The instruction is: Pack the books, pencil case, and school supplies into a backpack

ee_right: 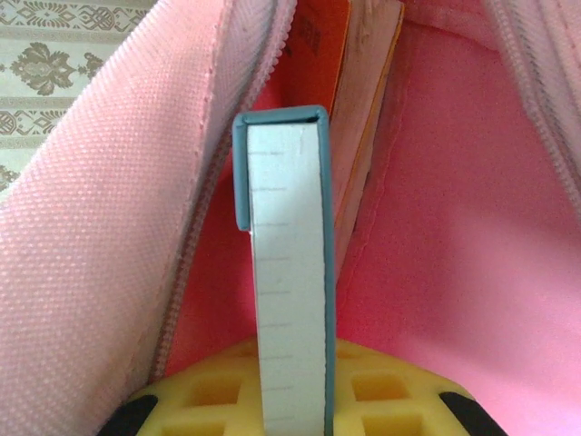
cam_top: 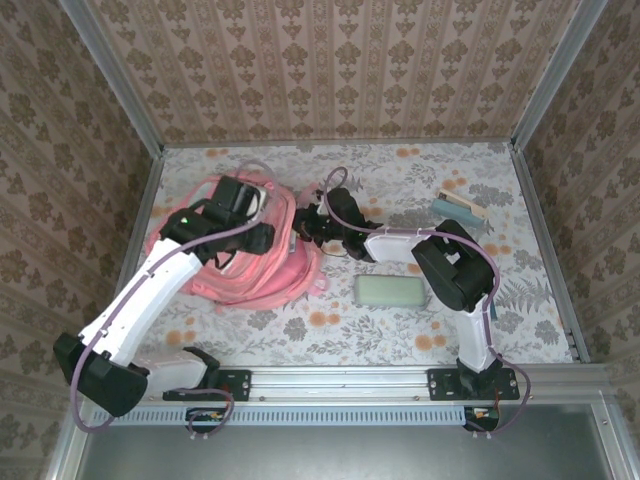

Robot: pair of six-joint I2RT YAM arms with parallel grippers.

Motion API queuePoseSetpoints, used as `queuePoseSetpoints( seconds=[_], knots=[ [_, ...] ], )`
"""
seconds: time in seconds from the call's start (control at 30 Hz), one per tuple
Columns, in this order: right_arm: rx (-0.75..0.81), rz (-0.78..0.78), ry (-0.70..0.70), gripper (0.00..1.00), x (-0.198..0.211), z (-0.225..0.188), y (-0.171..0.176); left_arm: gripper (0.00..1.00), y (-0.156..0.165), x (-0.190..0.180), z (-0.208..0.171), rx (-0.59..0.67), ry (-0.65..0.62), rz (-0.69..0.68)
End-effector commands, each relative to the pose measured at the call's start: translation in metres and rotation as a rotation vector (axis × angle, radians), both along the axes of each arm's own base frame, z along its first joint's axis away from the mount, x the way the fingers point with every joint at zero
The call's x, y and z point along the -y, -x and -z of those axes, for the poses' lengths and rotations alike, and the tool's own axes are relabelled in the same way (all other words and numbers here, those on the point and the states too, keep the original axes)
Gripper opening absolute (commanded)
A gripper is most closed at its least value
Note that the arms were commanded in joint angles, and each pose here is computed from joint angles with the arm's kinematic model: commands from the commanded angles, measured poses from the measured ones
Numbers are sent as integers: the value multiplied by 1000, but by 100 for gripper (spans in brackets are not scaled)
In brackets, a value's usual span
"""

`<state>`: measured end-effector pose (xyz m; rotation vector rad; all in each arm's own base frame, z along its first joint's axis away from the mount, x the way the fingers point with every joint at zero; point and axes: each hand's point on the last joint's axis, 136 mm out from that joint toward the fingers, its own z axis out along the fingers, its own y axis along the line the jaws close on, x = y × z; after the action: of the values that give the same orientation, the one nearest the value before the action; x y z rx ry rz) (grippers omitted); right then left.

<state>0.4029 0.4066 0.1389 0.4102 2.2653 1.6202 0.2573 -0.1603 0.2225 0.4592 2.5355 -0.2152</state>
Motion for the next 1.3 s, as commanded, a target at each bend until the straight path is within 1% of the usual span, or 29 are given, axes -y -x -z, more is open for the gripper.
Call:
queuePoseSetpoints(
  seconds=[0.0,0.13,0.27,0.33,0.37,0.5,0.6,0.7,0.73,0.8,0.9,0.93,1.07,1.27],
  knots=[
    [110,-1,-78,0,-9,-49,-11,50,20,0,20,-33,-55,42],
    [104,-10,-73,0,-11,-49,-11,51,31,6,36,-43,-72,64],
    [100,-14,-72,0,-11,-49,-10,52,26,11,39,-14,-58,46],
    [98,-16,-72,0,-11,-49,-9,58,21,16,39,2,-56,43],
    [95,-17,-71,0,-11,-48,-9,59,19,19,39,9,-55,41],
    [91,-19,-72,0,-11,-48,-8,61,11,27,48,20,-112,49],
    [90,-18,-75,0,-11,-49,-7,61,6,32,54,29,-167,56],
    [91,-18,-76,0,-11,-50,-7,54,-1,24,59,38,-252,27],
    [91,-19,-76,0,-11,-49,-7,48,-2,21,59,42,-272,19],
    [89,-18,-75,0,-11,-49,-7,33,-4,16,56,56,-296,4],
    [86,-18,-73,0,-10,-47,-7,4,-10,7,44,105,-320,-40],
    [86,-17,-75,0,-10,-47,-7,0,-11,4,39,120,-328,-54],
    [83,-18,-75,0,-11,-46,-8,0,-13,0,20,162,-312,-73],
    [67,-3,-92,0,-13,-39,-11,0,-17,-5,-25,237,-230,-108]
  ],
)
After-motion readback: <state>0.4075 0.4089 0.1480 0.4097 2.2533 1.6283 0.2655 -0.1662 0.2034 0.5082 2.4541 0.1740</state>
